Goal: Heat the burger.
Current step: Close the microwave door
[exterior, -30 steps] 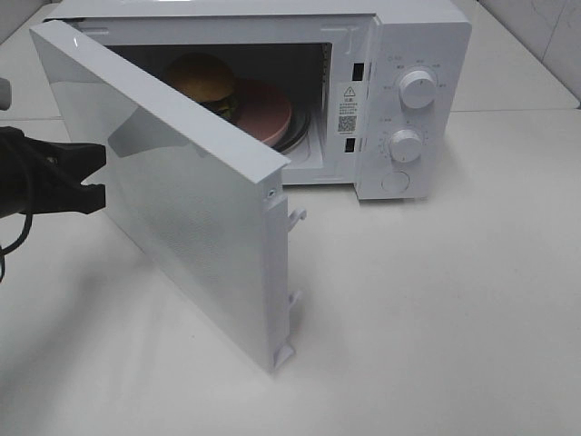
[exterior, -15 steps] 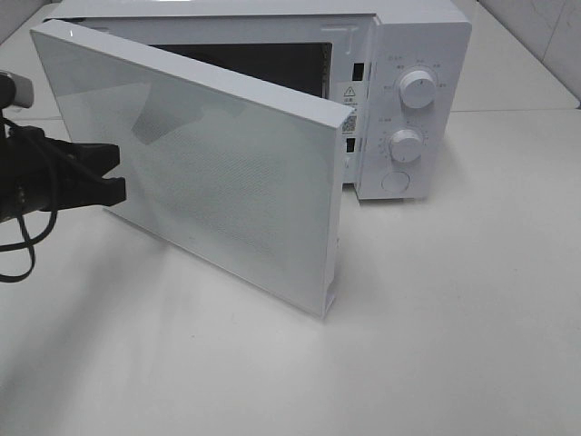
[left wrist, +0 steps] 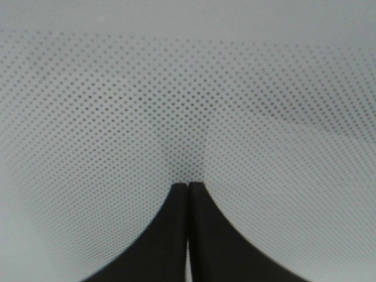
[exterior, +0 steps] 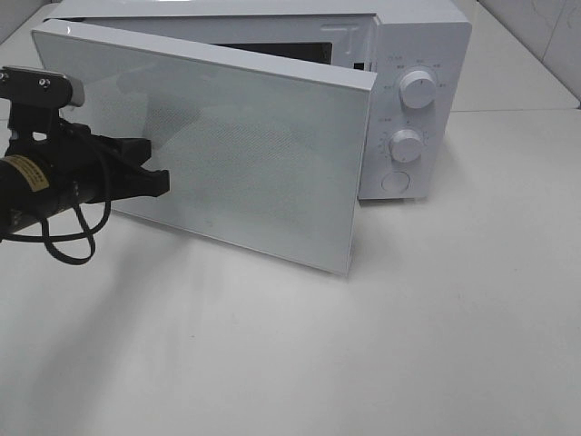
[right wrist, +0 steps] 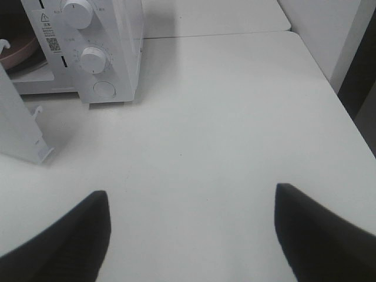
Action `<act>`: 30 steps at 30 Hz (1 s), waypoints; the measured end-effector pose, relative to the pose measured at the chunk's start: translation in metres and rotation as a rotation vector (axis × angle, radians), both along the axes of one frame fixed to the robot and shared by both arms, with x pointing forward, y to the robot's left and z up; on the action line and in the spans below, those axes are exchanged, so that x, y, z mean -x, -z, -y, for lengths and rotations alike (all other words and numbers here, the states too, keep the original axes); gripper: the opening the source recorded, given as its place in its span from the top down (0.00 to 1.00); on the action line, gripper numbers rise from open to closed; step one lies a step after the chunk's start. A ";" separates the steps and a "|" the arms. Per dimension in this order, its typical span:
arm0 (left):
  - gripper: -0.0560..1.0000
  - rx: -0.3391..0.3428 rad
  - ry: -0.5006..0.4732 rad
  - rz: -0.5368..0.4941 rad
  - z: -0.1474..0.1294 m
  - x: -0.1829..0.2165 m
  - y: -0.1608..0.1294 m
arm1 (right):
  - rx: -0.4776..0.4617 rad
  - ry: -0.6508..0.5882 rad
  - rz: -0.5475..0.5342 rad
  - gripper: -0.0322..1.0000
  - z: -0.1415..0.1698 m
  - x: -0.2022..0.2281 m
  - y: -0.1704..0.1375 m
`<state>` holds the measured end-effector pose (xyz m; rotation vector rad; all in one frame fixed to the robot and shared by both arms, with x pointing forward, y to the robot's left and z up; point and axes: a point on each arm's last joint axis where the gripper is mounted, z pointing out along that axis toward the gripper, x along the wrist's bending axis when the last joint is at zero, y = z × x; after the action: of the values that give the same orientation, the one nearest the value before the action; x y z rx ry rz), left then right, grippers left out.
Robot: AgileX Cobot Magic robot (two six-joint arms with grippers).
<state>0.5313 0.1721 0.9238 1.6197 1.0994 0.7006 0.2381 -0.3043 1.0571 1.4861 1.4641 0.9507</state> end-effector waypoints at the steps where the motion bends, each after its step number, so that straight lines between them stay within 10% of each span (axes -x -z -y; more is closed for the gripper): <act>1: 0.95 0.012 -0.007 0.005 0.004 -0.002 0.000 | 0.000 0.000 0.000 0.23 0.000 0.000 0.000; 30: 0.95 0.091 -0.057 0.023 0.041 -0.027 -0.004 | 0.000 0.000 0.000 0.23 0.000 0.000 0.000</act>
<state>0.5582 0.1315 0.9278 1.5046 1.1484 0.6954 0.2381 -0.3043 1.0571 1.4861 1.4641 0.9507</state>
